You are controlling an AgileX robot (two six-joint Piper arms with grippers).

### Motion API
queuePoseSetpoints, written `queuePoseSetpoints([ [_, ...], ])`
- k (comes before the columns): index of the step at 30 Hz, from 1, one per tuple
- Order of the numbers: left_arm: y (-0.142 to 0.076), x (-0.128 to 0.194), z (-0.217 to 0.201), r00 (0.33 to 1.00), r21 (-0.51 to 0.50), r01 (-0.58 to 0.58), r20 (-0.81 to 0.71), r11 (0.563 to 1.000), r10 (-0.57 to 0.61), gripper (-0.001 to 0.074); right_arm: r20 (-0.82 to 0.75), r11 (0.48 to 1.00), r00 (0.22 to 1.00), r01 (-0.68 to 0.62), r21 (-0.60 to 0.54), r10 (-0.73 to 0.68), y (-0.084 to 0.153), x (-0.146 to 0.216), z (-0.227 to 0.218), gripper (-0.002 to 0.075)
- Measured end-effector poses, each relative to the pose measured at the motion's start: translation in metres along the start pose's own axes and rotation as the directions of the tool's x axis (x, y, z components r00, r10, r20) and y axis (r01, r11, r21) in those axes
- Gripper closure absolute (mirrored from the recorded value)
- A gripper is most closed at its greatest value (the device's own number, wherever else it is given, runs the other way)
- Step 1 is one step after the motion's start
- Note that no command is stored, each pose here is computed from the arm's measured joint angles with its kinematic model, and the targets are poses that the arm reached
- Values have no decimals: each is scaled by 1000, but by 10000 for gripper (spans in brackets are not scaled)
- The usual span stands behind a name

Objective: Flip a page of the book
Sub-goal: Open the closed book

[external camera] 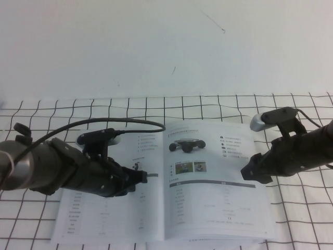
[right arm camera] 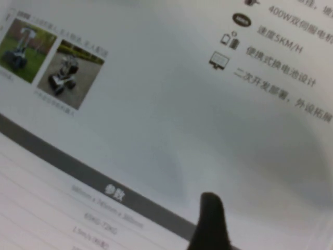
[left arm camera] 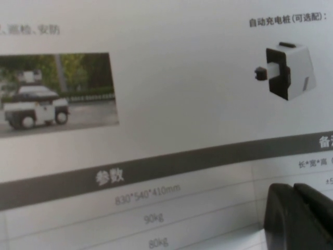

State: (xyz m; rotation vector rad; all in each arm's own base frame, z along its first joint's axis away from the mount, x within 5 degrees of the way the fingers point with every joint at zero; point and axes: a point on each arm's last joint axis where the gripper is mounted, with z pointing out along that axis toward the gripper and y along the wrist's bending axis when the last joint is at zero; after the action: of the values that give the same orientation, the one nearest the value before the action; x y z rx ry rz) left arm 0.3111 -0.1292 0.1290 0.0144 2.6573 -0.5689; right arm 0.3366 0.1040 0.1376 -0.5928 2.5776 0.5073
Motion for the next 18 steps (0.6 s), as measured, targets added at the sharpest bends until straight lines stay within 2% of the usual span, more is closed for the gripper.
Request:
queuePoseSetpoints([
  [4, -1, 0, 0, 1000, 6, 14, -1, 1000, -14, 738, -37, 997, 998, -56, -47, 55, 1, 6, 11, 212],
  [18, -2, 1, 0, 999, 22, 42, -7, 999, -42, 738, -6, 981, 988, -156, -111, 157, 3, 1, 14, 209],
])
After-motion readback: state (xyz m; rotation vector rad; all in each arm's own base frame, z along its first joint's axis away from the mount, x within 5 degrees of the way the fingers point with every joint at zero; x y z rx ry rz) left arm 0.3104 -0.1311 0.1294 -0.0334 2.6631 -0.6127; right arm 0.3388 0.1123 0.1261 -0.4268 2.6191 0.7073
